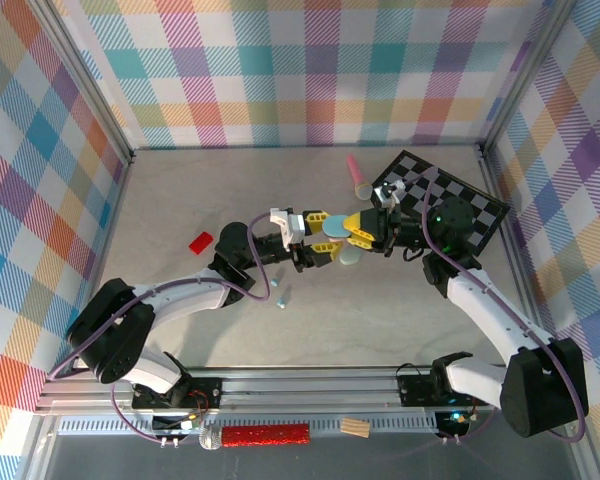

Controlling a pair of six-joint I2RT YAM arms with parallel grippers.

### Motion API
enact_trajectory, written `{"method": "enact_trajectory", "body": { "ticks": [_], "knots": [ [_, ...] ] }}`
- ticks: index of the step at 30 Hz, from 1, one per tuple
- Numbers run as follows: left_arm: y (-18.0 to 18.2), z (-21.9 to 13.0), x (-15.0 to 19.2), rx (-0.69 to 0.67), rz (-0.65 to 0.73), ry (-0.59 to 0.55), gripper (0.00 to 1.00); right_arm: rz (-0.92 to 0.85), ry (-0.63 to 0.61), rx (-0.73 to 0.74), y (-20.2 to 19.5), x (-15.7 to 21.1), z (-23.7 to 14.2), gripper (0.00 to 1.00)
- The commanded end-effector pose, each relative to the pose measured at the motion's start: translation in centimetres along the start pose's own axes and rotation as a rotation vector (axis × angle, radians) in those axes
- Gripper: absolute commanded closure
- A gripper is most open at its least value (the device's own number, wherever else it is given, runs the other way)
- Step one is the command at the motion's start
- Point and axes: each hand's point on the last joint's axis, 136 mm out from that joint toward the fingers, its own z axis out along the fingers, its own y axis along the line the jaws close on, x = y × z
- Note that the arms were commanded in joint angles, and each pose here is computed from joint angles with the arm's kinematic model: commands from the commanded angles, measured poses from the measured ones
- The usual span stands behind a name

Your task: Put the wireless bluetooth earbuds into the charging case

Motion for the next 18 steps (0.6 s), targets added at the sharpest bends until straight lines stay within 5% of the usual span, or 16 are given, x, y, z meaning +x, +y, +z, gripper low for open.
{"method": "enact_trajectory", "body": {
  "ticks": [1,18],
  "knots": [
    [-0.7,0.4,-1.4,0.062,0.036,-0.041,0.49,-0.064,-0.012,-0.028,1.3,-0.3,0.3,0.98],
    [0.0,0.6,-2.4,0.025,0.047,-0.091,0.49,-0.054,-0.004,-0.018,0.7,0.0,0.3,0.98]
  ]
}}
